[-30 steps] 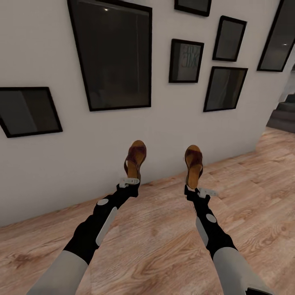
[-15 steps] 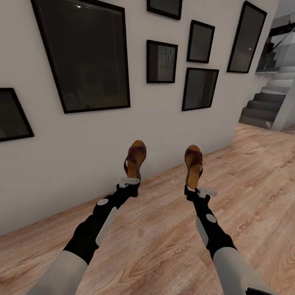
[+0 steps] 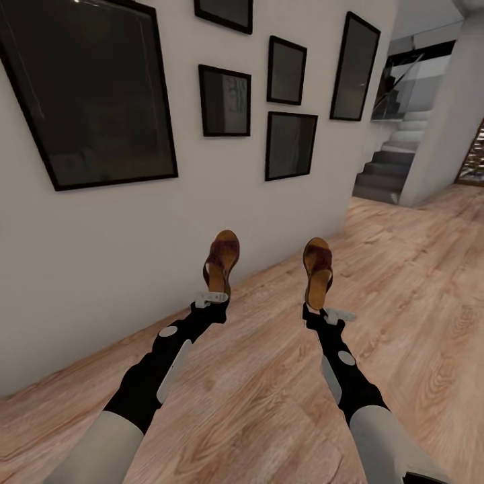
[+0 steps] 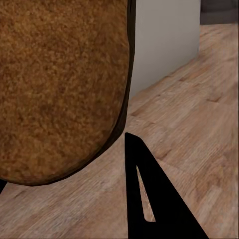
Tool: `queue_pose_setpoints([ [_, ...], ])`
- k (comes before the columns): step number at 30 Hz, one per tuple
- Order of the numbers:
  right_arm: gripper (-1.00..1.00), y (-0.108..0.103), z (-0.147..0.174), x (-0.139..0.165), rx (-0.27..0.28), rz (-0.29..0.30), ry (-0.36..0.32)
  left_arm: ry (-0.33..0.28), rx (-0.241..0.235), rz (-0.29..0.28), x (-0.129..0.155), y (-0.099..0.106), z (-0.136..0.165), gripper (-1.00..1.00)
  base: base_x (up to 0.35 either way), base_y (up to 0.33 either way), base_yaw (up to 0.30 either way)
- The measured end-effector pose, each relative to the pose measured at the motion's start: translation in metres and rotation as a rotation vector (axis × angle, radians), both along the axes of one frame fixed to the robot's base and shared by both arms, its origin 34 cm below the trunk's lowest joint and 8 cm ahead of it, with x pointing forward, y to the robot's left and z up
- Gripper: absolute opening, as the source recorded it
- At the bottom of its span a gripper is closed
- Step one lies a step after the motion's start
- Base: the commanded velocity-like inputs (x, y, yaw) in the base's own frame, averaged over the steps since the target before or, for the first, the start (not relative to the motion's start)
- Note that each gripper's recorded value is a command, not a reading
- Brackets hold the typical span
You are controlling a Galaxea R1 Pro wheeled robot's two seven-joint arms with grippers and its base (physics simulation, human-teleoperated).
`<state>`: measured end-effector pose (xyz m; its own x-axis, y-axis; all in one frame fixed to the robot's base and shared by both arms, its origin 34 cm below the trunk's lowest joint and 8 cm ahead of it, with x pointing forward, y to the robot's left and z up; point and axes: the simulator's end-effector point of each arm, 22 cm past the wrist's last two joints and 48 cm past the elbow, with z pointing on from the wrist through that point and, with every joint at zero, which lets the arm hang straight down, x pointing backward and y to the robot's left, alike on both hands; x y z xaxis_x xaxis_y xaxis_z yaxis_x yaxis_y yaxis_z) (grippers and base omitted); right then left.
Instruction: Pick up the two gym shoes and the two sandals from the corridor floor and place them onto the hallstand (shoe rack) in the corridor, making sure they are on the rack and not on the floor. Arrange them so the two gym shoes are next to each other and the two sandals are next to each other.
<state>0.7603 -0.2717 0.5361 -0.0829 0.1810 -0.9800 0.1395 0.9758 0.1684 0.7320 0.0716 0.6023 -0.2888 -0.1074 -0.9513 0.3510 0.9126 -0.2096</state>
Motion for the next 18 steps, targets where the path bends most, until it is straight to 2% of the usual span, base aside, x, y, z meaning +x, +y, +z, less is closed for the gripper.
queue_pose_setpoints([
  [8,-1.0,0.0001,-0.0002,-0.0002,0.0,0.0,0.001,0.001,-0.001,0.002,0.0002,0.0013,0.0001,-1.0,0.122,0.0,-0.262],
  [14,-1.0,0.0002,0.0001,-0.0002,0.0,0.0,0.0,0.0,-0.001,0.003,0.0002,0.0016,0.0004,-1.0,0.312,0.0,-0.046],
  [18,-1.0,-0.0006,0.0006,-0.0001,-0.001,-0.001,-0.001,0.001,-0.001,0.002,0.0,0.0011,0.0003,-1.0,0.344,0.0,-0.191],
])
